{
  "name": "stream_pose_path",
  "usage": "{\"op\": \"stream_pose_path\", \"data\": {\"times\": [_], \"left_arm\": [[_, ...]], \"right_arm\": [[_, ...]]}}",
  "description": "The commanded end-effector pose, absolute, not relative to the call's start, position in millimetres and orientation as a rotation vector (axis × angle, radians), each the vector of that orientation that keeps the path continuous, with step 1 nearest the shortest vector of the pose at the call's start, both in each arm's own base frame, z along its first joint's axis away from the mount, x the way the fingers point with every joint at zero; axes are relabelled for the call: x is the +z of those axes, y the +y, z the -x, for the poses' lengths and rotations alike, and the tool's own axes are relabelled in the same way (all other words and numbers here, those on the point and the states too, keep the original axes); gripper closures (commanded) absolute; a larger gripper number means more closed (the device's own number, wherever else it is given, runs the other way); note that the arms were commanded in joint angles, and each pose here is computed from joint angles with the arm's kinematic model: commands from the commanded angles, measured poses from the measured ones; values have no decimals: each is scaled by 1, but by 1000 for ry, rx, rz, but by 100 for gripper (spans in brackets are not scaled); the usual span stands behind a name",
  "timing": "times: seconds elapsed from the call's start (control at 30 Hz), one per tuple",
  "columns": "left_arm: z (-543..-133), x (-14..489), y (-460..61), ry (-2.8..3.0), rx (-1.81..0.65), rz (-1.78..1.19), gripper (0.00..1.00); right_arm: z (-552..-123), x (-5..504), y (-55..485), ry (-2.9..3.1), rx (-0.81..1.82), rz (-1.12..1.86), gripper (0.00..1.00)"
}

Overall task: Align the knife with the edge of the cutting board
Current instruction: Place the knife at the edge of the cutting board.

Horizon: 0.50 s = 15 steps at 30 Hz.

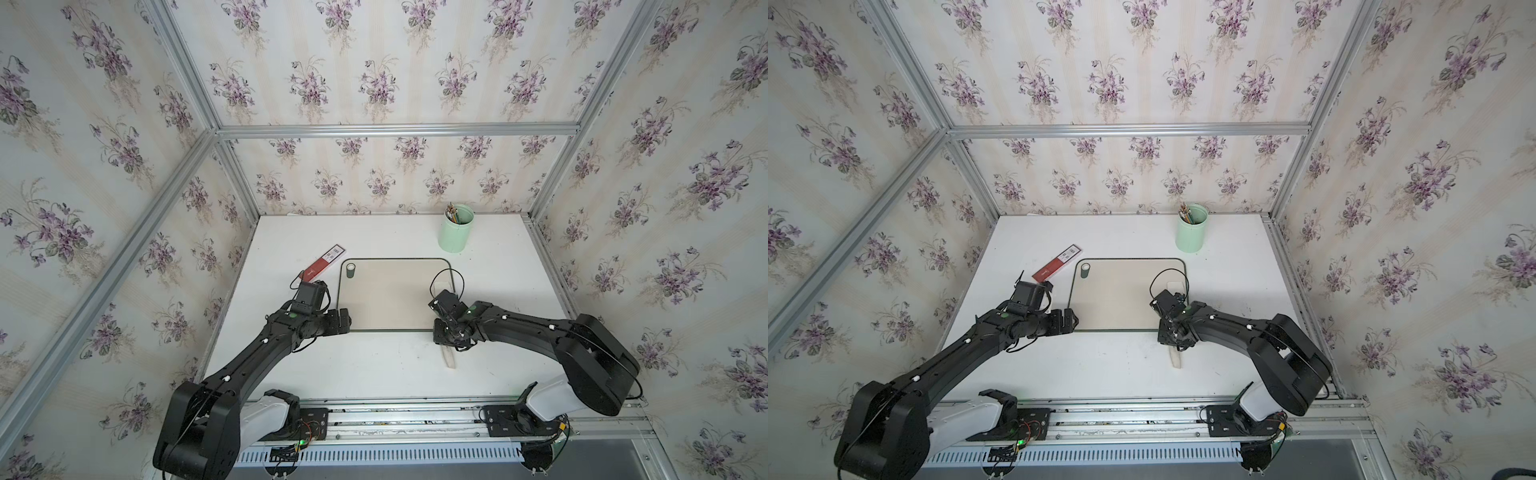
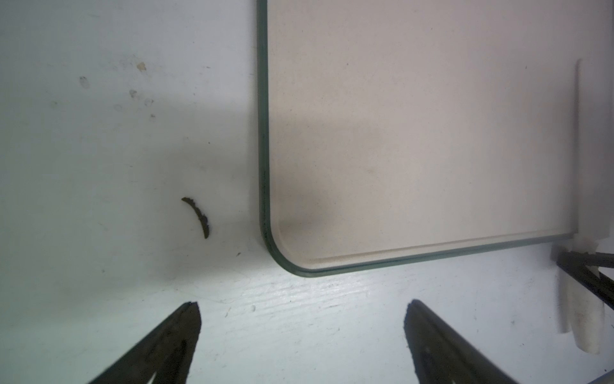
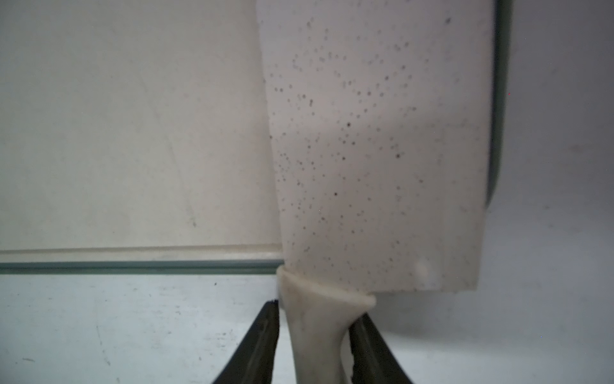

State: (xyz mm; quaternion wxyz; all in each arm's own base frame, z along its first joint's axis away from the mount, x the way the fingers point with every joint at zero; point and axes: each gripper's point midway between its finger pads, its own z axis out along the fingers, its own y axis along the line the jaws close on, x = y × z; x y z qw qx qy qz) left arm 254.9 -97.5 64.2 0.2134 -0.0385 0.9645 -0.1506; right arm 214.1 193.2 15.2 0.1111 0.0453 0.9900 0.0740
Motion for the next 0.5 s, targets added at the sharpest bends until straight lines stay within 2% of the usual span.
{"op": "stream_pose_path", "data": {"times": [0.0,0.2,0.47], "left_arm": [[-259,66,-98,2661,-412,91,1],[-259,66,-97,2662,-410,92,1],[-259,65,-97,2666,-410,94,1]], "right_arm": [[-213,14,190,2914,189,-124,55],[-213,13,190,2916,186,-125,53],[-212,13,186,2911,170,-164,67]]}}
